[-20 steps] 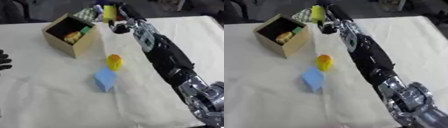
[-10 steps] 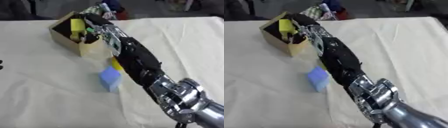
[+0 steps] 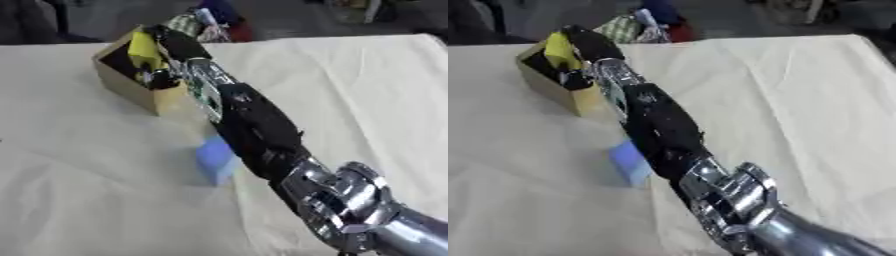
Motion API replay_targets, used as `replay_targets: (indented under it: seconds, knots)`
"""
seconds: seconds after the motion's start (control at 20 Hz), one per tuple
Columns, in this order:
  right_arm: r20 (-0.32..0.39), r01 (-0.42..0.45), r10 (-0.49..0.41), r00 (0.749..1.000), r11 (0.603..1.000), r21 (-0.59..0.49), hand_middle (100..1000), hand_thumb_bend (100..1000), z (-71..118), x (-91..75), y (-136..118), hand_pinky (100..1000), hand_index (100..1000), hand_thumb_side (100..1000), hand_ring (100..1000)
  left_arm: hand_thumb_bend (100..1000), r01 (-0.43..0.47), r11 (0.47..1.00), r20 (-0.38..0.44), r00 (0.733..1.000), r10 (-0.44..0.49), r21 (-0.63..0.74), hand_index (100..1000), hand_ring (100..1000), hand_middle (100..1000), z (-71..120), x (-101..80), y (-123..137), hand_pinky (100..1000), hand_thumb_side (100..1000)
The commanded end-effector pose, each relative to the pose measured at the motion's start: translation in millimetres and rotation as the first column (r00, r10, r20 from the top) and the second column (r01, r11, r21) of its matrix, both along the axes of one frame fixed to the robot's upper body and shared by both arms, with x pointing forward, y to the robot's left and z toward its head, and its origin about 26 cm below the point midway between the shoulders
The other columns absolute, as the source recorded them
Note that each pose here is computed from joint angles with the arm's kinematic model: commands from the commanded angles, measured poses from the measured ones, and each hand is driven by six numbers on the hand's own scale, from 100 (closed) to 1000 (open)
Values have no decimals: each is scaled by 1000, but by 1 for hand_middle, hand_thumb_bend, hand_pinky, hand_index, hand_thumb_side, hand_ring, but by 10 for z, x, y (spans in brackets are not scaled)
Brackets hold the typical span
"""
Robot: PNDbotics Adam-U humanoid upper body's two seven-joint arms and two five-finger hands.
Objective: Pick up objects on the table and place them in the box.
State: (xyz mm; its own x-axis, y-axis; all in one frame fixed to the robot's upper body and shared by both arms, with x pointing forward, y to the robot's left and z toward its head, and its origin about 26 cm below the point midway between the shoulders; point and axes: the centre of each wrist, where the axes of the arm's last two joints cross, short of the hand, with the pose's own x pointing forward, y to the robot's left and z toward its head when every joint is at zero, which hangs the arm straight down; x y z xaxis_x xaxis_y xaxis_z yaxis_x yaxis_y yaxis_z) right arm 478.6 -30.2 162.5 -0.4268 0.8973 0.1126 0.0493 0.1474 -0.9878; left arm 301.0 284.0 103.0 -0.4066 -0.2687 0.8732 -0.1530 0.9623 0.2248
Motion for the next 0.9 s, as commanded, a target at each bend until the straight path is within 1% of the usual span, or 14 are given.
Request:
replay_targets:
  seconds: [0.05,0.1,0.2,0.25,0.3,0.35,0.5,0.75,0.85,0.9]
  knots:
    - [39,-17,19,999,999,-35,1000,100,186,0,57,939,1000,467,990,100,7,1000,28,1000,-7,10,754,646,621,84,7,3,646,741]
    - [33,-17,18,999,999,-39,1000,100,186,-1,55,946,1000,469,997,100,6,1000,27,1000,-7,10,754,646,621,84,6,4,645,741]
    - [17,-13,14,1000,998,-53,1000,100,177,-1,56,974,1000,410,1000,100,6,1000,28,1000,-6,9,753,645,621,84,6,4,645,741]
    - [8,-14,15,1000,998,-64,1000,100,171,-2,58,993,1000,281,1000,100,6,1000,28,1000,-7,9,753,645,621,85,7,2,645,741]
    - [-3,-15,15,1000,997,-76,1000,100,163,-2,57,1000,1000,223,1000,100,7,1000,29,1000,-7,8,753,645,621,85,7,0,645,741]
    - [-16,-15,14,1000,996,-84,1000,100,156,0,55,1000,1000,100,1000,100,8,1000,29,1000,-8,8,753,645,620,85,7,-1,645,741]
    - [-42,-11,7,999,995,-95,1000,100,158,10,28,1000,1000,100,1000,100,6,1000,30,1000,-6,7,754,645,620,88,7,0,645,740]
    - [-53,5,-8,999,998,-61,1000,100,207,36,-34,1000,1000,100,1000,100,3,1000,29,1000,-3,6,754,644,620,81,2,4,646,741]
    - [-45,-20,18,999,998,-58,1000,100,293,52,-72,1000,1000,100,1000,100,-2,1000,25,1000,2,4,754,644,619,71,-4,13,646,742]
    - [-35,-51,49,998,997,-61,1000,100,378,64,-113,1000,1000,100,1000,100,-7,1000,22,1000,7,4,754,644,619,61,-10,23,646,741]
